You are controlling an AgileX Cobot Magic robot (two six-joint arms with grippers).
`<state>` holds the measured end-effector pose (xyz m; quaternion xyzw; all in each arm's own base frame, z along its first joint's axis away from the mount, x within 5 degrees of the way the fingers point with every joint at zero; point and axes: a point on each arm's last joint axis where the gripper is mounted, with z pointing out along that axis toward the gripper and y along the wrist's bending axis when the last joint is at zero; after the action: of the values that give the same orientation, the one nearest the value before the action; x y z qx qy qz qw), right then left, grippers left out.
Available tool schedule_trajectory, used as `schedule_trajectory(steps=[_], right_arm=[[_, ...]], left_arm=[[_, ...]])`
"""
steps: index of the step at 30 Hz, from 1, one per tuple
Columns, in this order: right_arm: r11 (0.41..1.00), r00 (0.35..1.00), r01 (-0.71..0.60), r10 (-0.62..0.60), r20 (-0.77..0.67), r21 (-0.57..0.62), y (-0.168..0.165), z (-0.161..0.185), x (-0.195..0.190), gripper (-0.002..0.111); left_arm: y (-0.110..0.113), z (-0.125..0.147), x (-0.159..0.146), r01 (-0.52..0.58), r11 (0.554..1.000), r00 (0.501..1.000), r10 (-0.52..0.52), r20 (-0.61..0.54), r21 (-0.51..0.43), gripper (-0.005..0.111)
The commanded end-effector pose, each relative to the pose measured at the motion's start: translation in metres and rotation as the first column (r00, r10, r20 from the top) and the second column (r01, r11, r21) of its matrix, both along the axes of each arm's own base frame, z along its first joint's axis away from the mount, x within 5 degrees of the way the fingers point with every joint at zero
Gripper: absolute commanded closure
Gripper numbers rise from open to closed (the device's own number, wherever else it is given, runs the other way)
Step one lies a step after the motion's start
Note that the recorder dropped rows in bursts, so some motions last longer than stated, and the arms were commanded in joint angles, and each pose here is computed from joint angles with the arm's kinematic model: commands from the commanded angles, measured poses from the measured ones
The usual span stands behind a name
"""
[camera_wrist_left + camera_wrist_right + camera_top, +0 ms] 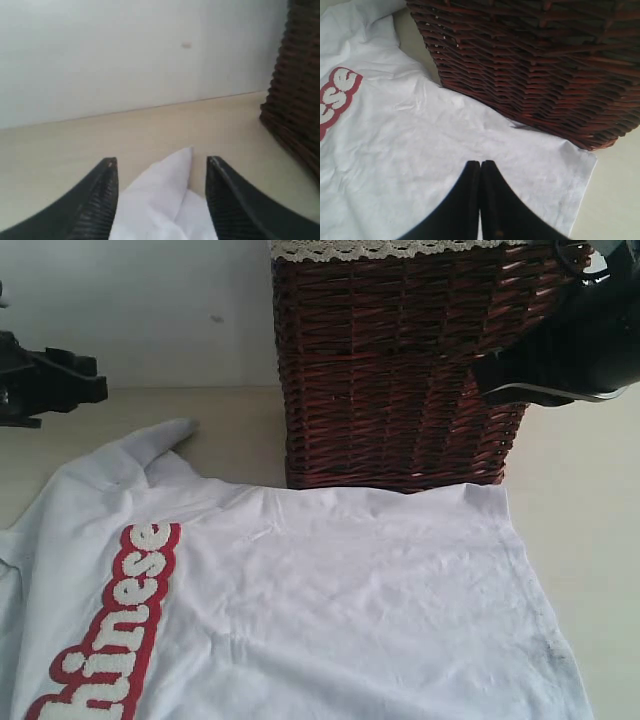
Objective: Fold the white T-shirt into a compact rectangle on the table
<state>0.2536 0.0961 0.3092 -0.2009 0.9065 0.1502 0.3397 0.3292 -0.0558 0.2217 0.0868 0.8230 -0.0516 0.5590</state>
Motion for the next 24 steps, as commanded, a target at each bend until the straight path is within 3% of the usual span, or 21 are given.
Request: schedule_trajectory(steps=[1,4,6,10,13,15,21,24], right_arm=[[1.0,1.0,0.001,-0.002,0.02,0.012,0.0,0.005,0.0,0.108],[1.0,1.0,0.002,-0.002,0.02,0.013,0.0,0.005,0.0,0.108],[1.0,1.0,0.002,-0.002,0.02,0.014,0.0,0.005,0.0,0.108],[1.0,1.0,0.001,-0.001,0.017,0.014,0.0,0.005,0.0,0.108],[1.0,1.0,-0.004,0.004,0.005,0.011,0.0,0.004,-0.001,0.108],[1.0,1.0,-0.004,0.004,0.005,0.011,0.0,0.004,-0.001,0.108],[1.0,1.0,-0.004,0.004,-0.003,0.009,0.0,0.002,0.001,0.108],[1.0,1.0,-0.004,0.004,-0.016,0.005,0.001,-0.002,0.003,0.108]], left_arm=[[0.014,-0.019,0.01,-0.067,0.998,0.986,0.068,-0.154,0.011,0.054],[0.008,-0.038,0.016,-0.034,0.998,0.964,0.048,-0.263,0.06,0.056],[-0.001,-0.052,0.021,0.002,0.996,0.937,0.03,-0.347,0.092,0.063],[-0.011,-0.079,0.036,0.004,0.991,0.817,0.072,-0.572,0.131,0.088],[-0.013,-0.087,0.051,-0.002,0.989,0.753,0.099,-0.651,0.148,0.106],[-0.014,-0.089,0.058,-0.003,0.989,0.759,0.098,-0.643,0.146,0.106],[-0.021,-0.083,0.085,-0.012,0.995,0.859,0.063,-0.508,0.103,0.107],[-0.024,-0.083,0.103,-0.017,0.995,0.874,0.061,-0.482,0.095,0.107]])
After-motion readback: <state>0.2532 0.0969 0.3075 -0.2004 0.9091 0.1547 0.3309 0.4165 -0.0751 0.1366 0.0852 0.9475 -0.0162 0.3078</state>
